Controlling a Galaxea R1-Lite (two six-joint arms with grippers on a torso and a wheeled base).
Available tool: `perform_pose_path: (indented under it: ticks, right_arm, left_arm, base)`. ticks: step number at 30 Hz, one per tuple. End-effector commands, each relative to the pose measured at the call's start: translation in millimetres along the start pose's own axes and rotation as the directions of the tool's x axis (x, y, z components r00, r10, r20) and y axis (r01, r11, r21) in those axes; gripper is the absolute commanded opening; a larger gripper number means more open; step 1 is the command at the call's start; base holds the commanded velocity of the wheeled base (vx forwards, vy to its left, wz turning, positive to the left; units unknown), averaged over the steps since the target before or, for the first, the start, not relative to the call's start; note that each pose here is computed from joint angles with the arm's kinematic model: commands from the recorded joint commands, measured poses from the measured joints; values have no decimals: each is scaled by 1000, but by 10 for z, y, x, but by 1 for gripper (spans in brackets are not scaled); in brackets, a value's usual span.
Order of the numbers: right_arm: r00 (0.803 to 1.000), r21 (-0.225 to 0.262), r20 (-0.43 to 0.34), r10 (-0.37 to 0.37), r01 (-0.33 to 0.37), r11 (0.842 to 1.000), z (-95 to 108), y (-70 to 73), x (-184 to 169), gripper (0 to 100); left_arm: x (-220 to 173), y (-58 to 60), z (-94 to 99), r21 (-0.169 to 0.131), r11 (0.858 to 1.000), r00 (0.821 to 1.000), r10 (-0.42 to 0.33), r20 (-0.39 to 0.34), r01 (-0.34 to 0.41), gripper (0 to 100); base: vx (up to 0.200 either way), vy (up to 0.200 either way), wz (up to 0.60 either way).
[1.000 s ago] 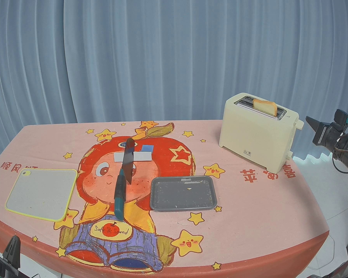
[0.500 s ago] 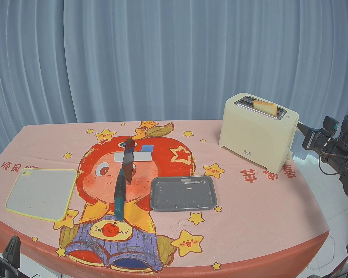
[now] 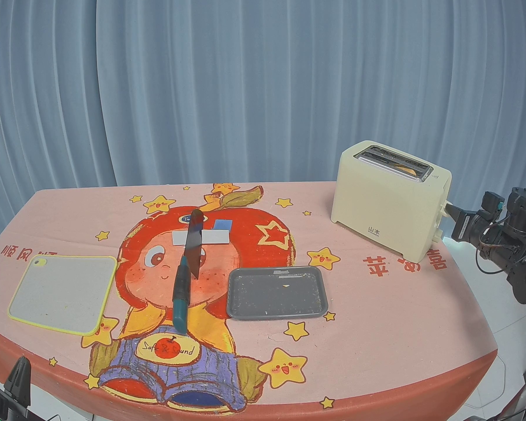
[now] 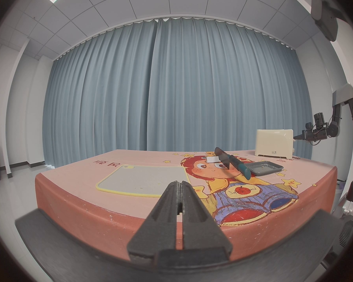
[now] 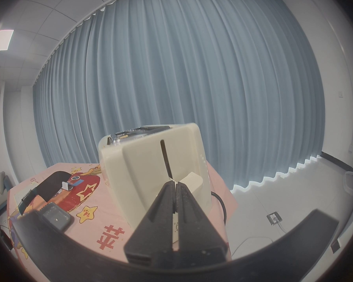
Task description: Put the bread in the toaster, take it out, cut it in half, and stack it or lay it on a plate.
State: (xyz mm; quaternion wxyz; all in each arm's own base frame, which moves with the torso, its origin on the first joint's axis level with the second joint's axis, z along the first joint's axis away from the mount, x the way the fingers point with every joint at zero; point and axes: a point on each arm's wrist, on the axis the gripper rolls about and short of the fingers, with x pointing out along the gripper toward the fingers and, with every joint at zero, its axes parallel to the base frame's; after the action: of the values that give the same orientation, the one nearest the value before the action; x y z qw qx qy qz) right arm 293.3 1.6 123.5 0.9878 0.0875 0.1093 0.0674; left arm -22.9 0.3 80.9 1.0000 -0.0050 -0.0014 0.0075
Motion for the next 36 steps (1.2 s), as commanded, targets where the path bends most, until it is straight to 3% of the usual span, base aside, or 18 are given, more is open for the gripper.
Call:
perform_pose_path:
  ticks: [1, 15, 25, 33, 36]
  right_arm:
    - [999, 5, -43, -3, 3, 1000, -108, -14, 42, 0]
    - [996, -4, -93, -5, 4, 1000, -252, -26, 94, 0]
    - [999, -28, 41, 24, -23, 999, 103, 94, -146, 0]
    - [993, -58, 105, 59, -53, 997, 248, 206, -322, 0]
    - [982, -80, 166, 87, -75, 994, 372, 283, -450, 0]
  left_arm:
    - [1, 0, -52, 1, 1000, 1000, 2, -1, -2, 0]
    - [1, 1, -52, -1, 1000, 1000, 0, -1, 0, 0]
    - [1, 0, -52, -1, 1000, 1000, 2, -1, -2, 0]
    - [1, 1, -52, -1, 1000, 1000, 0, -1, 0, 0]
    - [1, 0, -52, -1, 1000, 1000, 2, -1, -2, 0]
  base:
    - [0, 0, 0]
    - [0, 0, 0]
    - [0, 0, 0]
    - [0, 0, 0]
    - [0, 0, 0]
